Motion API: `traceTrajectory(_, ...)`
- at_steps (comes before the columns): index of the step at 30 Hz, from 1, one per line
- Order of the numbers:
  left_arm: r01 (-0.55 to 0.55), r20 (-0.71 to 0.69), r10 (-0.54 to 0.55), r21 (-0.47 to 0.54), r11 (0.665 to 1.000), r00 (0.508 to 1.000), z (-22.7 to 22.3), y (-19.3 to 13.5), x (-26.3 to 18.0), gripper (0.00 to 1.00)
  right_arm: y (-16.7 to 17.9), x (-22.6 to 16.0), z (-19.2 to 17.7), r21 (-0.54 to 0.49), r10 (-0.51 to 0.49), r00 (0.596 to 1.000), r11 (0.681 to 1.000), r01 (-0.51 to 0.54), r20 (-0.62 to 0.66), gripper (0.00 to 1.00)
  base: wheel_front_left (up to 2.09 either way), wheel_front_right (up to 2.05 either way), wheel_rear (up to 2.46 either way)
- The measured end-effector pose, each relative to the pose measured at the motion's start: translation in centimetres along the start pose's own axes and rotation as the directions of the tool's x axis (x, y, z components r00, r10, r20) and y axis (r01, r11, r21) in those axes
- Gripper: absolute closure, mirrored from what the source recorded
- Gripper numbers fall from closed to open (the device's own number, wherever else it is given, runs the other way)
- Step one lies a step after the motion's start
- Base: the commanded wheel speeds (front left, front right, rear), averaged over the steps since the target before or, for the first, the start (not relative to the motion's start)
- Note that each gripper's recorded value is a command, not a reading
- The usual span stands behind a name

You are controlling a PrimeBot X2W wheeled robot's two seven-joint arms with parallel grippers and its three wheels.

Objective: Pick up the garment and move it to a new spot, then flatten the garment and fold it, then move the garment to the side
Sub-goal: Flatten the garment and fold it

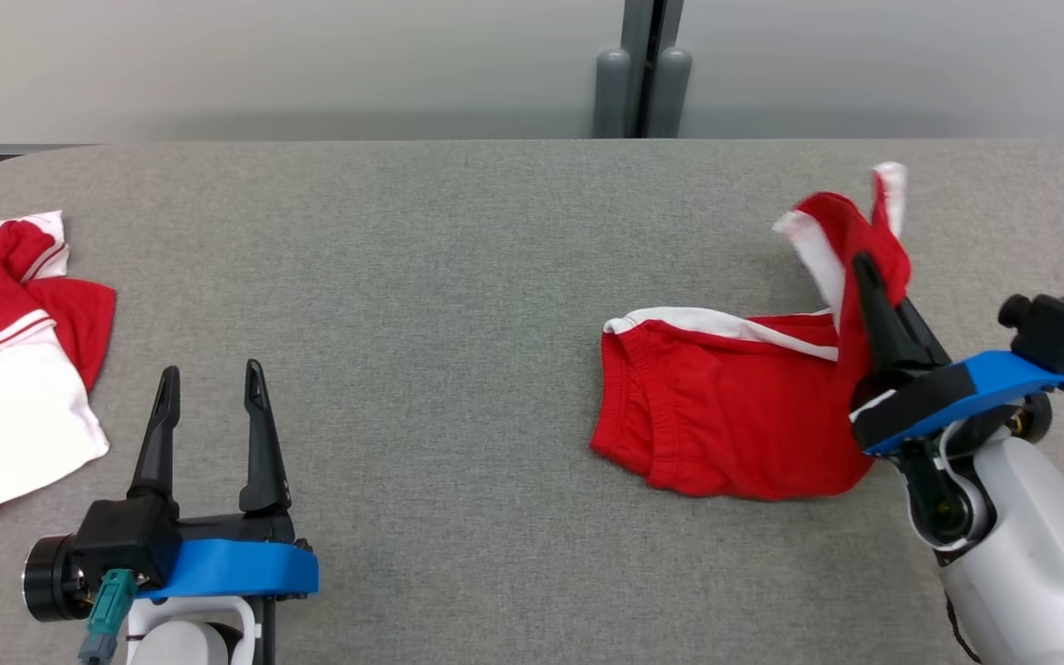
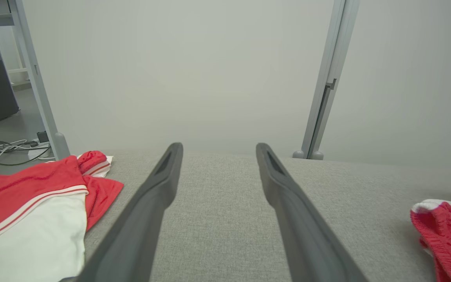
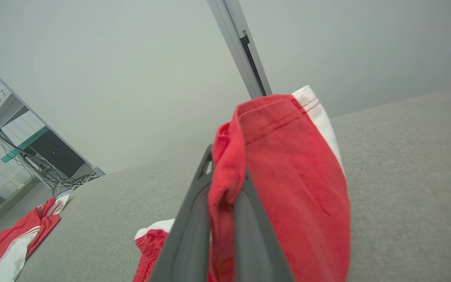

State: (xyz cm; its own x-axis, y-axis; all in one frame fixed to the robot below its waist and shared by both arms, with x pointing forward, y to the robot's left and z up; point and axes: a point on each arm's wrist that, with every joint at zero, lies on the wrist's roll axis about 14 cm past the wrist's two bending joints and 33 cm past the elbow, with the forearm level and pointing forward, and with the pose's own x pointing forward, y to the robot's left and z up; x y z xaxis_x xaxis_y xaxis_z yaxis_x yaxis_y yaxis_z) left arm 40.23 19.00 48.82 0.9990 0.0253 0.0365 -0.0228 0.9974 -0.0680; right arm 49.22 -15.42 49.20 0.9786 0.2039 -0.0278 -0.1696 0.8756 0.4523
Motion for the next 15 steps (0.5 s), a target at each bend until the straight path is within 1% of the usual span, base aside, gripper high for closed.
traceTrajectory(8, -0.032, -0.002, 0.032, -0.005, 0.999, 0.999, 0.1, 0.9, -0.8, 0.0, 6.0, 1.4, -1.4, 0.015, 0.142, 0.989, 0.99, -0.142, -0.035, 1.0, 0.0, 0.0, 0.0)
traceTrajectory(11, -0.041, -0.002, 0.041, -0.01, 0.999, 0.999, 0.1, 1.2, -1.1, 0.0, 8.2, 1.2, -3.0, 0.008, 0.196, 0.977, 0.981, -0.196, -0.083, 1.0, 0.0, 0.0, 0.0)
traceTrajectory(15, -0.053, -0.006, 0.053, -0.015, 0.998, 0.999, 0.1, 1.4, -1.5, 0.0, 9.3, 0.1, -5.7, -0.002, 0.225, 0.961, 0.974, -0.228, -0.159, 1.0, 0.0, 0.0, 0.0)
